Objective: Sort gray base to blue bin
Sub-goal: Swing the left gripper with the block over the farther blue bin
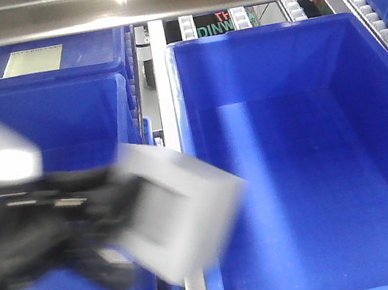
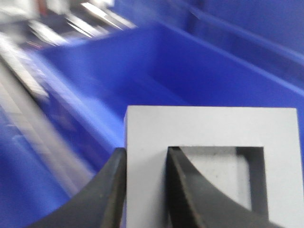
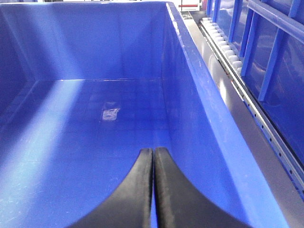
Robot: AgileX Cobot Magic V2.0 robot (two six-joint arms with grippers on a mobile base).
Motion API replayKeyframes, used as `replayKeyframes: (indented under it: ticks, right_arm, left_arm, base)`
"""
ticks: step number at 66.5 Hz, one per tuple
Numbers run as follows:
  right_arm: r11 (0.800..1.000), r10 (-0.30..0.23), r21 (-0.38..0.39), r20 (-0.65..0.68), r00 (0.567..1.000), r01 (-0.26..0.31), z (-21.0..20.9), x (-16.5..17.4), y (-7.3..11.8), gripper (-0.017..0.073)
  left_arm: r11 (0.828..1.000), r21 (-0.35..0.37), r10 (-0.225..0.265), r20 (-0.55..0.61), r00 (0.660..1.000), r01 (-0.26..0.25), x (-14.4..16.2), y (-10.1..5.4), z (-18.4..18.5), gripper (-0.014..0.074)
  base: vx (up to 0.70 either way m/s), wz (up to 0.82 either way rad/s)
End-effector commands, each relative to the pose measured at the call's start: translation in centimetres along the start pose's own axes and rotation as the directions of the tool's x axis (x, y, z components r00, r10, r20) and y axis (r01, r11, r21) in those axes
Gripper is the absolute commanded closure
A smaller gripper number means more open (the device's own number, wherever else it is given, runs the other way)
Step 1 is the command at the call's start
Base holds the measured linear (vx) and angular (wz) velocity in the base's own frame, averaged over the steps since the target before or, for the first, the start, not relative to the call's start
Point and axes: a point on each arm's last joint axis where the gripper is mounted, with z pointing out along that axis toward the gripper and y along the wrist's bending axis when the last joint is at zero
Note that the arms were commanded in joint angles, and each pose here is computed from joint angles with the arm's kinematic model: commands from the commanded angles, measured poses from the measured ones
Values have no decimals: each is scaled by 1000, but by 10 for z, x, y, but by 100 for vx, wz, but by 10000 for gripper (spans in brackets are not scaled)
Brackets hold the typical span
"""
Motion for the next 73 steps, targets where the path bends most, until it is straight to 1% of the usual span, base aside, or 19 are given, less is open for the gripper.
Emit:
replayKeyframes:
  ticks: [1, 7, 14, 23, 28, 33, 39, 45, 52, 58, 67, 73]
  right_arm:
    - [1000, -18, 4, 37, 999, 18, 1, -4, 0, 564]
    - [1000, -18, 4, 37, 999, 18, 1, -4, 0, 564]
    - [1000, -18, 4, 37, 999, 18, 1, -4, 0, 564]
    - [1000, -18, 4, 37, 999, 18, 1, -4, 0, 564]
    - [1000, -18, 4, 37, 999, 18, 1, -4, 0, 564]
    - [1000, -18, 4, 37, 999, 18, 1, -4, 0, 564]
    - [1000, -18, 4, 37, 999, 18, 1, -4, 0, 564]
    - [1000, -18, 4, 37, 999, 18, 1, -4, 0, 564]
    - [1000, -18, 4, 37, 999, 18, 1, -4, 0, 564]
    - [1000, -18, 4, 37, 999, 18, 1, -4, 0, 564]
    - [1000, -18, 4, 37, 999, 18, 1, -4, 0, 564]
    - [1000, -18, 4, 37, 999, 18, 1, -4, 0, 564]
  left_arm:
    - [997, 73, 2, 117, 993, -11, -25, -22, 22, 591]
    - [991, 131, 17, 97, 995, -30, -27, -44, 53, 591]
    - [987, 158, 28, 72, 997, -39, -32, -60, 86, 591]
    - [985, 166, 36, 24, 999, -40, -41, -72, 135, 591]
    - [984, 173, 45, -23, 999, -40, -43, -78, 160, 591]
    - [983, 182, 57, -92, 994, -39, -40, -83, 187, 591]
    - [981, 191, 75, -192, 978, -38, -28, -88, 214, 591]
    - [979, 200, 96, -305, 948, -35, -12, -91, 235, 591]
    - [979, 203, 109, -380, 918, -32, 4, -92, 251, 591]
    - [979, 201, 113, -406, 907, -32, 13, -92, 256, 591]
    - [979, 201, 114, -413, 904, -31, 14, -92, 257, 589]
    - [979, 201, 113, -411, 905, -31, 14, -92, 257, 568]
  base:
    - [0, 0]
    - [0, 0]
    - [0, 0]
    - [0, 0]
    - [0, 0]
    - [0, 0]
    - [0, 0]
    - [0, 0]
    - [0, 0]
    - [0, 0]
    - [0, 0]
    - [0, 0]
